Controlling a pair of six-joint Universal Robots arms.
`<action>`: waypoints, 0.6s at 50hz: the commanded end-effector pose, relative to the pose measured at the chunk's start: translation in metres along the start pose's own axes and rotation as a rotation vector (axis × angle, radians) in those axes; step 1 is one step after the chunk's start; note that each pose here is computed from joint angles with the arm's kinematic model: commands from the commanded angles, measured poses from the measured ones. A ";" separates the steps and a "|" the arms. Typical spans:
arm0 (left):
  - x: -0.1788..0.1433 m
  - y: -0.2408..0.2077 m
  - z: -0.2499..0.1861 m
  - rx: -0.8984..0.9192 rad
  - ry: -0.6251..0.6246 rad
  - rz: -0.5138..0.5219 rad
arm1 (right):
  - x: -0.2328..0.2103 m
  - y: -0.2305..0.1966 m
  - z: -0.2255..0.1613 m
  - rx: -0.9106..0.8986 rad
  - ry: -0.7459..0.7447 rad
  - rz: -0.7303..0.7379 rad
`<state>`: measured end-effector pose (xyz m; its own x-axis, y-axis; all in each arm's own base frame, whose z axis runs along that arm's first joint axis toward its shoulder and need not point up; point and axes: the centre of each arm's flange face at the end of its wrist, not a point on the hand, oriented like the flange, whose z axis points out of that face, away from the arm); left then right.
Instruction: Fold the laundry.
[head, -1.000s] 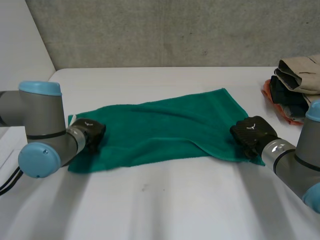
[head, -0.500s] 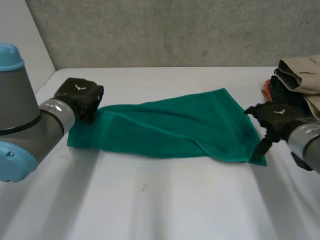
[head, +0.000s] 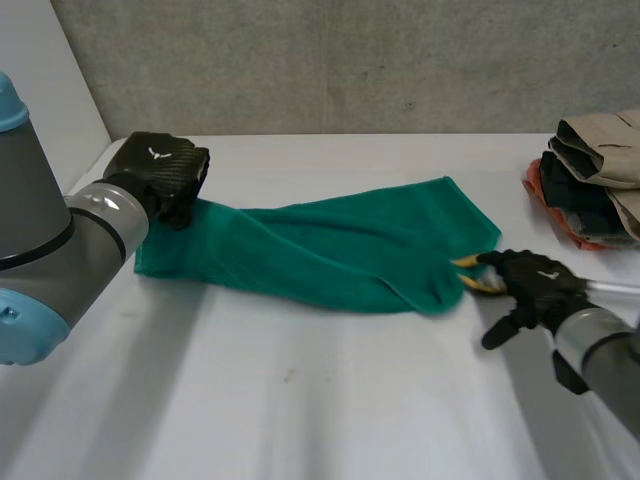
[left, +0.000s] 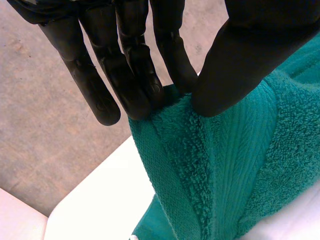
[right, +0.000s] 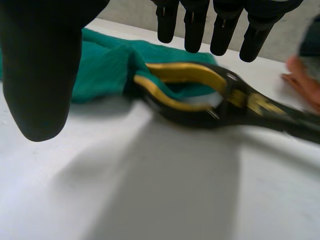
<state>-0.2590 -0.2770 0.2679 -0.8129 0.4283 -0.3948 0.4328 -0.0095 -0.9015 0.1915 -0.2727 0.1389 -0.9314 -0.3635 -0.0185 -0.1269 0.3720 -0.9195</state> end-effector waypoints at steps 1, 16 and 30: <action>-0.004 -0.009 -0.002 0.031 -0.014 0.000 | -0.033 0.013 0.027 0.019 -0.098 -0.066; -0.017 -0.038 -0.027 0.142 -0.054 -0.065 | -0.025 -0.064 0.031 0.333 0.070 -0.134; -0.018 -0.070 -0.069 0.284 -0.034 -0.055 | -0.050 -0.093 0.002 0.201 -0.135 -0.343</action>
<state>-0.2490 -0.2342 0.3409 -0.8506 0.3977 -0.3439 0.2807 -0.2096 -0.9366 0.2358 -0.2939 0.2204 -0.8737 -0.4249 0.2370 -0.2765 0.0328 -0.9605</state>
